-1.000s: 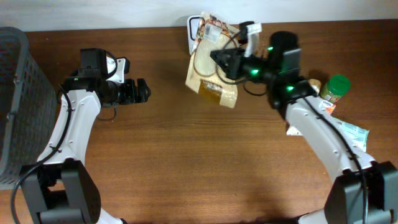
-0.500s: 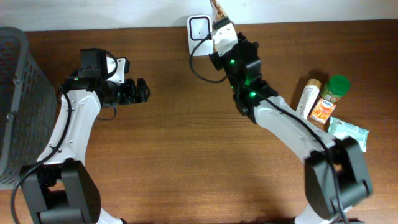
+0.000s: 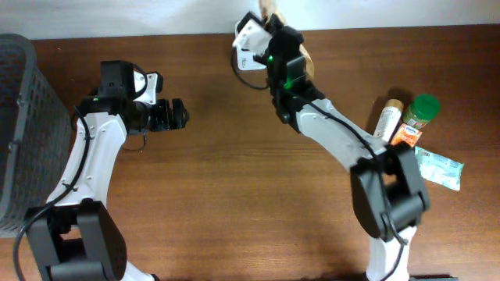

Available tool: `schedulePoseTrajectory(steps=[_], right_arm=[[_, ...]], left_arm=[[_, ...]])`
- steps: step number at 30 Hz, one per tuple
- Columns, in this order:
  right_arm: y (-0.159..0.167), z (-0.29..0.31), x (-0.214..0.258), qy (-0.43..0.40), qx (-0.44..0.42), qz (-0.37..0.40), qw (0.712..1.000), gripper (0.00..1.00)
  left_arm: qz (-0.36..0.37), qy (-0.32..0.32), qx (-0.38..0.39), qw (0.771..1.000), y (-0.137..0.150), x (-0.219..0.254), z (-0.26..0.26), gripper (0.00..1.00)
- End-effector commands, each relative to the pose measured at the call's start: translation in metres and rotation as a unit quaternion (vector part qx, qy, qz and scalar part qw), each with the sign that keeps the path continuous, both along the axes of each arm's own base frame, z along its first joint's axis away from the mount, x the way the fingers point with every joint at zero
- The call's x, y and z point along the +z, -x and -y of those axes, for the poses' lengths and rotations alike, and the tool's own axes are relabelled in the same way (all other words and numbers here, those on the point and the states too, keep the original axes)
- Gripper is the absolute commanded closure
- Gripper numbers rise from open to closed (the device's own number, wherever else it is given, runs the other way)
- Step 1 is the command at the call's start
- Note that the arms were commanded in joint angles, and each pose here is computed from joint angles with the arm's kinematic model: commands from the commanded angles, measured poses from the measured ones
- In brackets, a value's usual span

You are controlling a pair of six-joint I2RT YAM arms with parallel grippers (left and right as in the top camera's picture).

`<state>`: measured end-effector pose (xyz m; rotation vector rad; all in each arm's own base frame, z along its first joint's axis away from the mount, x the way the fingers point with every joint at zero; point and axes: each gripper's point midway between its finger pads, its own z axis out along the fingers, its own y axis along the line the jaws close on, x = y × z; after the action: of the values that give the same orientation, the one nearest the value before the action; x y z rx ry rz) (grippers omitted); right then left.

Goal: Scan the item barcode
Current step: 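Hold the snack packet barcode in front of the scanner window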

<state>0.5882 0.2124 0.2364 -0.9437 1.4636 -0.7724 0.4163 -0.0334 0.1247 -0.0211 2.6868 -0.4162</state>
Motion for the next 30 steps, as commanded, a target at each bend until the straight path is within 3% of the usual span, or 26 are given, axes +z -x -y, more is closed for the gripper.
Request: schedulePoseTrajectory(steps=[1,5,12,18,30], right_arm=[[-0.009,-0.013,-0.016,0.122,0.028,0.019,0.992,0.96],[-0.016,-0.024,-0.025,0.142,0.047,0.044,0.988,0.96],[-0.024,-0.033,-0.059,0.238,0.070,0.033,0.968,0.96],[-0.026,-0.029,-0.061,0.323,0.076,0.041,0.943,0.96],[-0.038,-0.038,-0.012,0.299,0.084,0.092,0.946,0.96]], left_arm=[[-0.001,-0.002,-0.004,1.000,0.000,-0.002,-0.001,0.01],[-0.001,-0.002,-0.004,1.000,0.000,-0.002,-0.001,0.01],[-0.001,-0.002,-0.004,1.000,0.000,-0.002,-0.001,0.01],[-0.001,-0.002,-0.004,1.000,0.000,-0.002,-0.001,0.01],[-0.001,-0.002,-0.004,1.000,0.000,-0.002,-0.001,0.01]])
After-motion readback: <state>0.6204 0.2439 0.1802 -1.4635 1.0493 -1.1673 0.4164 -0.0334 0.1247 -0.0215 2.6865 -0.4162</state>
